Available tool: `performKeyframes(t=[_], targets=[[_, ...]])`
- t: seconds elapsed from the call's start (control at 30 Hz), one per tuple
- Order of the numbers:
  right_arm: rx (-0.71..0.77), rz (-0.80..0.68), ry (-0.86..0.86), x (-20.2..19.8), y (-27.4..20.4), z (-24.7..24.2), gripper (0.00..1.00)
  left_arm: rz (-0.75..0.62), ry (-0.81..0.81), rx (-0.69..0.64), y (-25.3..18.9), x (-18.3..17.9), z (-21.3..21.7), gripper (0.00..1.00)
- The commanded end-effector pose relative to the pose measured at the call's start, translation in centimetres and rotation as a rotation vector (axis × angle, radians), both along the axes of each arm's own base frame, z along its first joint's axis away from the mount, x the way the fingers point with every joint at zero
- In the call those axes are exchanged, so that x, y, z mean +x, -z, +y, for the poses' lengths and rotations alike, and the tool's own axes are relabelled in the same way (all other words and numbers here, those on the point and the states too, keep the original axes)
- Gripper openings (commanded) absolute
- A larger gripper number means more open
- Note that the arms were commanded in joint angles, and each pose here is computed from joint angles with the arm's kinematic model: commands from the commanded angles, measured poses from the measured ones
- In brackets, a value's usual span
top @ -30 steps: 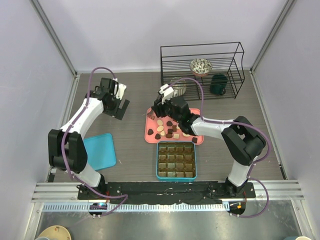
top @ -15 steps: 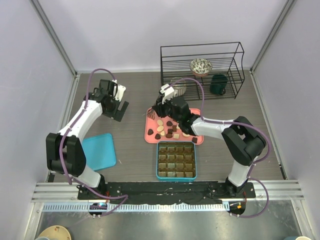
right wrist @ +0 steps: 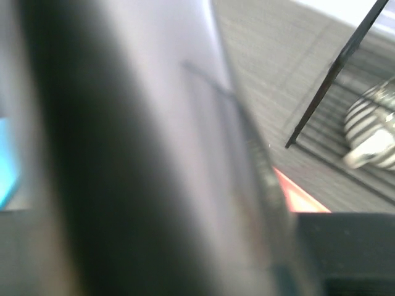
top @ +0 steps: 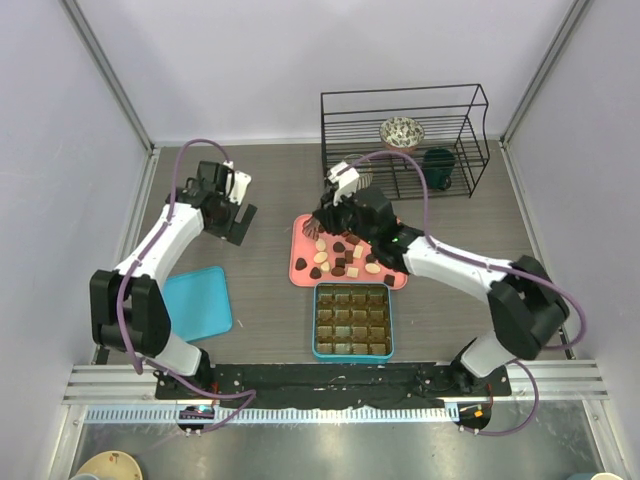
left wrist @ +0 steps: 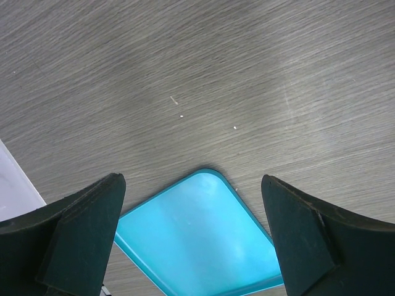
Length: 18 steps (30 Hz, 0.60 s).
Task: Pack the chocolate
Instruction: Pick up the fake chocolate from the plate.
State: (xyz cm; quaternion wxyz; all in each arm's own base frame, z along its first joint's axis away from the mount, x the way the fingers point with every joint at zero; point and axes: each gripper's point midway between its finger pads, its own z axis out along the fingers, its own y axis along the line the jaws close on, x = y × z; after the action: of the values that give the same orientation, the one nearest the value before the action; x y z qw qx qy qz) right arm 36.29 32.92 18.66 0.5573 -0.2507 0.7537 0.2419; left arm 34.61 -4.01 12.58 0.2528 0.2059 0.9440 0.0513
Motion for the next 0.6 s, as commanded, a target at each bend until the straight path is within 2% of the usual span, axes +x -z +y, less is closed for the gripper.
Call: performKeyframes(t=[0.0, 0.17, 0.4, 0.57], targets=[[0.065, -0.11, -0.036, -2.6, -7.1, -0.6, 0.08, -0.064, 0.003, -0.006, -1.8, 0.3, 0.1, 0.97], [0.067, -0.092, -0.078, -6.8, -8.0, -2.0, 0.08, -0.071, 0.007, -0.012, -2.0, 0.2, -0.1, 0.97], [0.056, -0.031, -0.086, -11.6, -6.9, -3.6, 0.08, -0.058, 0.014, -0.025, -2.1, -0.1, -0.3, 0.97], [0.069, 0.0, -0.085, -13.5, -5.7, -4.1, 0.08, -0.046, 0.018, -0.027, -2.0, -0.3, -0.3, 0.97]])
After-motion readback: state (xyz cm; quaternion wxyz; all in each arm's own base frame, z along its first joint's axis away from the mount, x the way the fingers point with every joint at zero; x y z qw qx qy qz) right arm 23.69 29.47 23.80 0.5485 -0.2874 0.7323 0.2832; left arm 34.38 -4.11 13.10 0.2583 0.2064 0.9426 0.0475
